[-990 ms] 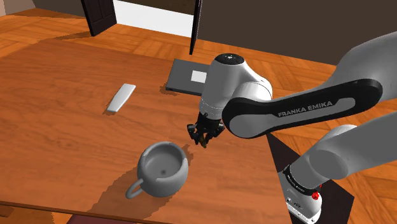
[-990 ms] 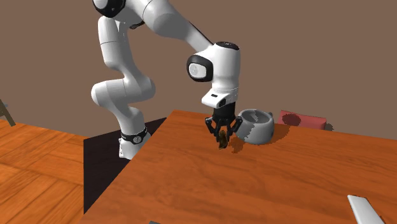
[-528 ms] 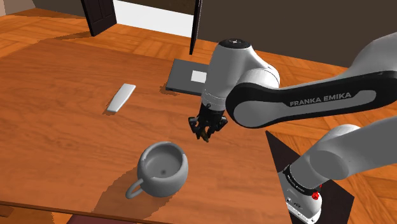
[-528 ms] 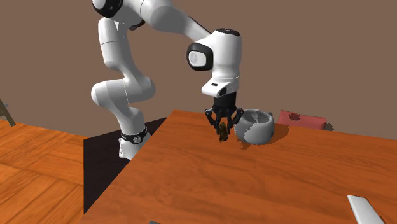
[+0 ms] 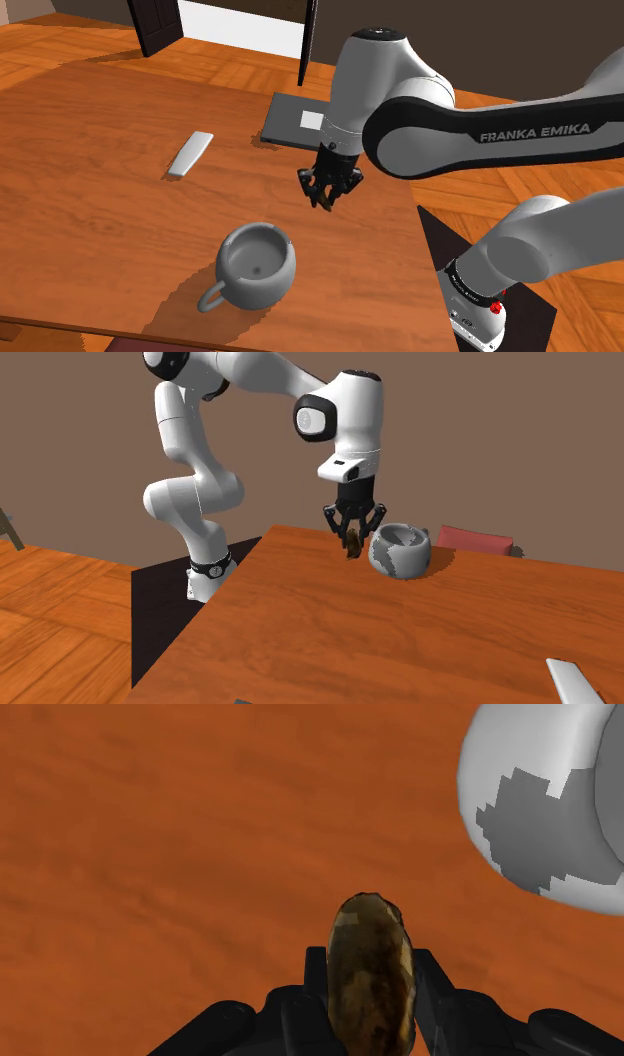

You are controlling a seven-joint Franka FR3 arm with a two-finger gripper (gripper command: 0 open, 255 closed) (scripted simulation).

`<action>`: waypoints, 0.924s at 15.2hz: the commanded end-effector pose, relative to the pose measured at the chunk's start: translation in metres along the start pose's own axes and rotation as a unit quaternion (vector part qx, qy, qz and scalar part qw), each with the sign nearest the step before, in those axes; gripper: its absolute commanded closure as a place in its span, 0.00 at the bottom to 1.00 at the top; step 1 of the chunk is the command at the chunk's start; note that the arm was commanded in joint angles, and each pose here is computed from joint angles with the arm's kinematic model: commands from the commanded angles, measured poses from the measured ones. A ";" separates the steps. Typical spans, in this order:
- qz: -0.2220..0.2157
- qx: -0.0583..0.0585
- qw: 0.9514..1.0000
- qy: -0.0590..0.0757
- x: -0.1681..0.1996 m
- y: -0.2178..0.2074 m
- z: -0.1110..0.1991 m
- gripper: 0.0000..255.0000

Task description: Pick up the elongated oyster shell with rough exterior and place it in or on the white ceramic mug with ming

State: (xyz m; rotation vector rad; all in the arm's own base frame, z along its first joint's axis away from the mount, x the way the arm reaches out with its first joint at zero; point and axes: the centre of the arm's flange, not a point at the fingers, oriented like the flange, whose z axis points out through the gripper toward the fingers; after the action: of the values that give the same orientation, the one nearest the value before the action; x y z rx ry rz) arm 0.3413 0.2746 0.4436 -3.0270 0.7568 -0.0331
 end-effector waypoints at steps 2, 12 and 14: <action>0.000 0.000 1.000 0.000 0.001 0.001 -0.015 1.00; 0.000 0.000 1.000 0.000 -0.020 -0.034 -0.049 1.00; 0.000 0.000 1.000 0.000 -0.034 -0.056 -0.049 1.00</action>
State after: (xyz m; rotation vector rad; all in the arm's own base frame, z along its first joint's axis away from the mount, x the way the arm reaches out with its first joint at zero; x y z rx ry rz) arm 0.3368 0.3264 0.4907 -3.0289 0.7540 -0.0335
